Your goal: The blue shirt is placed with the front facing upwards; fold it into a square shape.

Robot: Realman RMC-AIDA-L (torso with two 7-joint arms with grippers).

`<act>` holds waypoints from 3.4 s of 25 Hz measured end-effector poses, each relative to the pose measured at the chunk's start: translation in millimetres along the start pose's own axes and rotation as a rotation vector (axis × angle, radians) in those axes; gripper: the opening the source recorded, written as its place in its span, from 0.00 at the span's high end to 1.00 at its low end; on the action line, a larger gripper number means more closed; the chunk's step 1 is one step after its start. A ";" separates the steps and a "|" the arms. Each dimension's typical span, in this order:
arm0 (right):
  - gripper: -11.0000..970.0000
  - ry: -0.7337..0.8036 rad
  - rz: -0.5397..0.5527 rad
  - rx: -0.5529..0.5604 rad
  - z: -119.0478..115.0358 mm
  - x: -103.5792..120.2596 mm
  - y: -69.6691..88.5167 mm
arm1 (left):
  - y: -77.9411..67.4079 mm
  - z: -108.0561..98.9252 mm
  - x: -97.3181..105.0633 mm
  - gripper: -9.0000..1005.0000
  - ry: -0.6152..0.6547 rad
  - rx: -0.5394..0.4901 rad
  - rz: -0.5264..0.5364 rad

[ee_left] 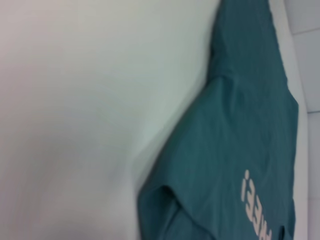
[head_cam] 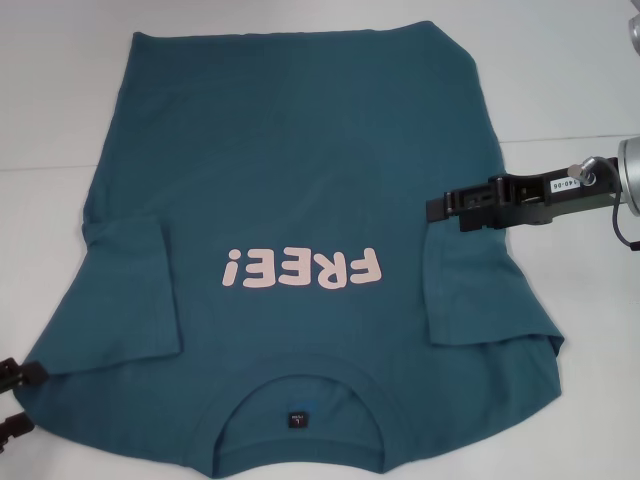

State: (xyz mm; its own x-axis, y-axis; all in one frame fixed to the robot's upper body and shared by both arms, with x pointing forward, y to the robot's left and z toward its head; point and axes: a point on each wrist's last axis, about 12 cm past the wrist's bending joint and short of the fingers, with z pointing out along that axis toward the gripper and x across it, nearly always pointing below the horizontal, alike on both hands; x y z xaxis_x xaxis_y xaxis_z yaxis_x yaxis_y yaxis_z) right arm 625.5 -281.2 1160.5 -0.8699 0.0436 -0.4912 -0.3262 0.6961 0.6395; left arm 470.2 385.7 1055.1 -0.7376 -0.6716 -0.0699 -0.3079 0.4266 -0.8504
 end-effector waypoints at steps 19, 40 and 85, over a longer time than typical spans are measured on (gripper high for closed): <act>0.21 -0.004 -0.003 -0.001 2.2 1.4 0.0 | -7.8 17.3 -35.0 0.21 -0.150 -0.113 0.175; 0.21 -0.011 0.008 -0.001 -0.5 3.4 -2.9 | -2.5 20.1 -20.7 0.21 -0.068 -0.099 0.189; 0.21 -0.028 0.040 -0.001 -9.1 9.1 -11.4 | -20.8 30.6 -34.5 0.50 -0.029 -0.164 0.203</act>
State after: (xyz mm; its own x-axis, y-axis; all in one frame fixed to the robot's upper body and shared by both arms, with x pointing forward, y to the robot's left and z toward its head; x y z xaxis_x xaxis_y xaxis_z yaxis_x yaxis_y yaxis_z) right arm 617.9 -295.3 1154.1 -0.8716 0.0919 -0.4814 -0.2914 0.6926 0.6598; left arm 520.5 381.5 1059.2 -0.7772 -0.5784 -0.2478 -0.2505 0.6457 -0.7214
